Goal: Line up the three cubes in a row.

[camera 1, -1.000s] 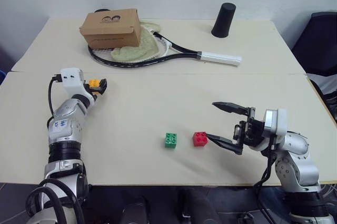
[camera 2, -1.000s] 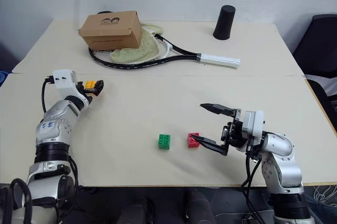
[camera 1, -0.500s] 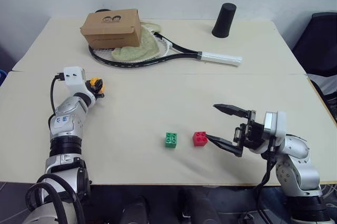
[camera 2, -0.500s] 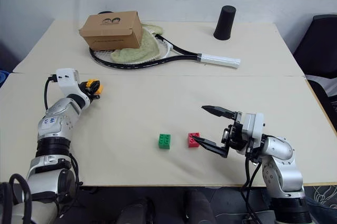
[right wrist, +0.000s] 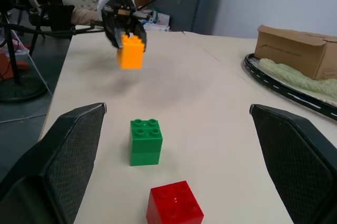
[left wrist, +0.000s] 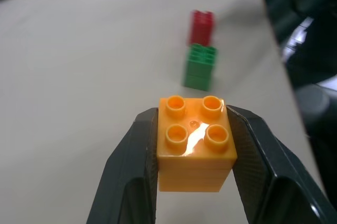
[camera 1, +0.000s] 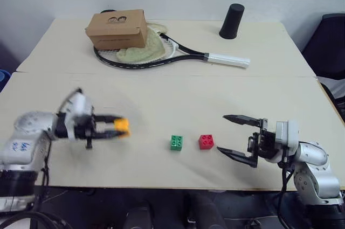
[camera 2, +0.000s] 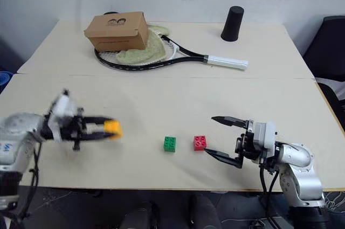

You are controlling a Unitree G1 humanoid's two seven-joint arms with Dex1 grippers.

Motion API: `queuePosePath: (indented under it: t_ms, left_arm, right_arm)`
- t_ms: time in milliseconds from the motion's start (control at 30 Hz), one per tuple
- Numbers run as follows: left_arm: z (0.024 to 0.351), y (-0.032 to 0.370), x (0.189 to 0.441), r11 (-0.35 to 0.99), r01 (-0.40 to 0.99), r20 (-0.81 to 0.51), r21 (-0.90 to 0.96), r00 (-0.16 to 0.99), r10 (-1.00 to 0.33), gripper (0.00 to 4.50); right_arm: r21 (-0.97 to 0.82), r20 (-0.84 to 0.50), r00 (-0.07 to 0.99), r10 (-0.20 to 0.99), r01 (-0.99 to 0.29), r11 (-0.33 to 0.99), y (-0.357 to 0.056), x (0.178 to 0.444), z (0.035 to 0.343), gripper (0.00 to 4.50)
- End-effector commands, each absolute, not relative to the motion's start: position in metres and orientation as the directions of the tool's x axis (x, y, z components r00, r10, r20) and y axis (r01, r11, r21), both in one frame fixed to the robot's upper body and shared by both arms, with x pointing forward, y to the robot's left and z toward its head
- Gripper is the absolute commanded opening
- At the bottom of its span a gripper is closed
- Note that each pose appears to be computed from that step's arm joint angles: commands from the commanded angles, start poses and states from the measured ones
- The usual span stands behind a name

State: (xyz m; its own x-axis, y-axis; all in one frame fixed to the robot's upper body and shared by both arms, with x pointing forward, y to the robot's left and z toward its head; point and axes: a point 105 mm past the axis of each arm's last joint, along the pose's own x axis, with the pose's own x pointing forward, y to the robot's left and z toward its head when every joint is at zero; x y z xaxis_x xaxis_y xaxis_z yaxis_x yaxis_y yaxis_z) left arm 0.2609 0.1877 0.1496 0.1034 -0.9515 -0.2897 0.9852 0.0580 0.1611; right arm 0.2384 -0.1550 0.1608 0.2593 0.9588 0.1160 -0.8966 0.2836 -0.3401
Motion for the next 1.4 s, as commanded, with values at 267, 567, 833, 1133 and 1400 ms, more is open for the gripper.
queuePosePath:
  t_ms: [267, 567, 833, 1133, 1400]
  left_arm:
    - [0.124, 0.162, 0.282, -0.119, 0.961, -0.362, 0.25, -0.021, -0.932, 1.5]
    - [0.114, 0.166, 0.29, -0.086, 0.967, -0.38, 0.24, 0.012, -0.925, 1.5]
    - [0.122, 0.177, 0.293, -0.04, 0.963, -0.369, 0.265, 0.063, -0.927, 3.45]
    - [0.156, 0.25, 0.262, 0.169, 0.933, -0.44, 0.318, 0.303, -0.845, 4.38]
    - [0.164, 0.281, 0.233, 0.29, 0.914, -0.473, 0.285, 0.397, -0.786, 4.38]
  right_arm:
    - [-0.378, 0.107, 0.249, 0.963, -0.885, 0.271, -0.163, 0.227, 0.169, 4.5]
    - [-0.373, 0.094, 0.279, 0.956, -0.88, 0.294, -0.168, 0.219, 0.168, 4.5]
    - [-0.369, 0.093, 0.279, 0.956, -0.882, 0.293, -0.171, 0.218, 0.167, 4.5]
    - [-0.381, -0.089, 0.26, 0.961, -0.901, 0.209, -0.205, 0.216, 0.178, 4.5]
    - [-0.347, -0.254, 0.243, 0.936, -0.927, 0.146, -0.223, 0.214, 0.177, 4.5]
